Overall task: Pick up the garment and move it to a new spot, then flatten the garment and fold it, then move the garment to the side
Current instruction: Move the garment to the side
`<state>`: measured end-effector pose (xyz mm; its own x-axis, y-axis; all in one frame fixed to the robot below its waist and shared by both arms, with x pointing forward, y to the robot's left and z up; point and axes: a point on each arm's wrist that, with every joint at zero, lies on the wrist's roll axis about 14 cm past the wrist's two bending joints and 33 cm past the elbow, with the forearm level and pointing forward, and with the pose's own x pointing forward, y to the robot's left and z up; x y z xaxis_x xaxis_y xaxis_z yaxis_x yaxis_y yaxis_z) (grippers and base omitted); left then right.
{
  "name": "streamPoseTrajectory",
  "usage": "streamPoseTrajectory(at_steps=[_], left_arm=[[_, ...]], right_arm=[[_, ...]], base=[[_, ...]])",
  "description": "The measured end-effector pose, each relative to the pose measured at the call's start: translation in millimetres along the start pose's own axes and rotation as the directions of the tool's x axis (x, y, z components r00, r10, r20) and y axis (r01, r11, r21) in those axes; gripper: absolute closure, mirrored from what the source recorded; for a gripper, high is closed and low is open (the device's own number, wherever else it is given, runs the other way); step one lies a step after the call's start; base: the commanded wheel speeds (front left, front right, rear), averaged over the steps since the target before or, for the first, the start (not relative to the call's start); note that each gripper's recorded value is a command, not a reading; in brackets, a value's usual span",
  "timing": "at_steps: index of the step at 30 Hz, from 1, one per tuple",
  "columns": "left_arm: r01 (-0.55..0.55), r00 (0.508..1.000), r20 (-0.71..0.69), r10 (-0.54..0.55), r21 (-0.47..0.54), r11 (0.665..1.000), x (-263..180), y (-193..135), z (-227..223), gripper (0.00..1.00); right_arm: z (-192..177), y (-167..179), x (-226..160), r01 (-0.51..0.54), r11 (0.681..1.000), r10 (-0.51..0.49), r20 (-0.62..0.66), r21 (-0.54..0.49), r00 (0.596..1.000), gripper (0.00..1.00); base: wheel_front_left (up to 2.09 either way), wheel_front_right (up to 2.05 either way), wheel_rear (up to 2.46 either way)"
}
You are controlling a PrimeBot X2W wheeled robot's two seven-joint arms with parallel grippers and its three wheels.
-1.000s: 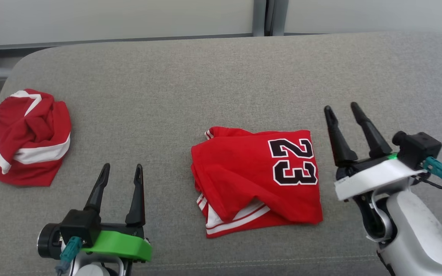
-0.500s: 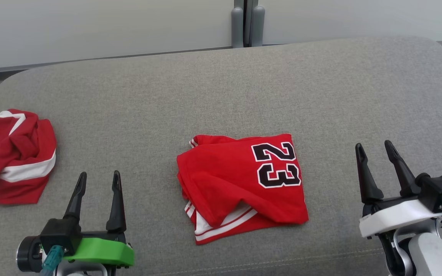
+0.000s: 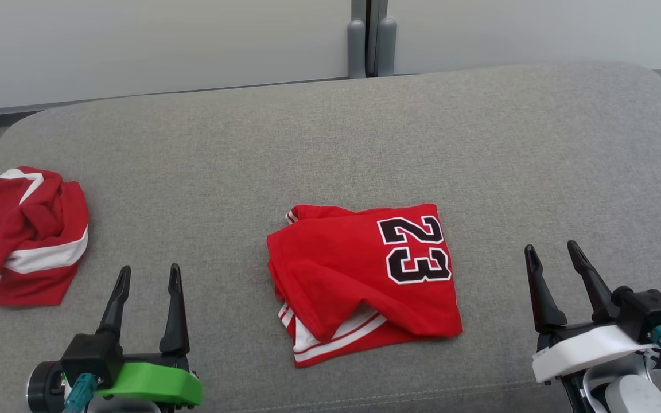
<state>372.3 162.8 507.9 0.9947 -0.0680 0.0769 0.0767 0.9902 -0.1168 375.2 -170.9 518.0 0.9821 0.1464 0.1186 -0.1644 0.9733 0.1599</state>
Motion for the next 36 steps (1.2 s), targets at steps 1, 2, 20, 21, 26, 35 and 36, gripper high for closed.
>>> streamPoseTrajectory(at_steps=[1,2,20,21,26,35,36], left_arm=[[-0.002,1.0,-0.001,0.002,0.0,1.0,-0.5,0.7,-0.1,0.0],[-0.004,1.0,-0.002,0.004,0.0,1.0,-1.0,1.3,-0.5,0.0],[-0.107,0.994,0.009,0.107,-0.013,0.994,-18.2,28.7,4.2,0.0],[-0.119,0.993,0.008,0.119,-0.013,0.993,-20.1,31.9,4.1,0.0],[-0.18,0.984,0.002,0.18,-0.019,0.984,-30.7,47.3,3.2,0.0],[-0.255,0.967,-0.004,0.255,-0.009,0.967,-43.3,68.6,3.1,0.0],[-0.261,0.965,-0.006,0.261,-0.008,0.965,-43.9,70.0,2.3,0.0]], right_arm=[[-0.8,0.6,0.6,-0.002,1.0,0.002,-0.002,0.0,1.0,0.0],[-1.8,0.8,1.3,-0.003,1.0,0.003,-0.005,0.001,1.0,0.0],[-94.8,14.7,30.4,-0.098,0.993,0.113,-0.317,0.064,0.942,0.0],[-100.6,19.1,32.6,-0.112,0.991,0.129,-0.335,0.069,0.933,0.0],[-122.8,42.8,46.9,-0.173,0.979,0.204,-0.399,0.112,0.894,0.0],[-154.4,66.5,64.9,-0.203,0.962,0.268,-0.497,0.182,0.825,1.0],[-156.2,68.3,66.1,-0.202,0.96,0.274,-0.502,0.192,0.82,1.0]], base=[[0.0,0.0,0.0],[0.0,0.0,0.0],[0.0,0.0,0.0],[0.0,0.0,0.0],[0.0,0.0,0.0],[0.0,0.0,0.0],[0.0,0.0,0.0]])
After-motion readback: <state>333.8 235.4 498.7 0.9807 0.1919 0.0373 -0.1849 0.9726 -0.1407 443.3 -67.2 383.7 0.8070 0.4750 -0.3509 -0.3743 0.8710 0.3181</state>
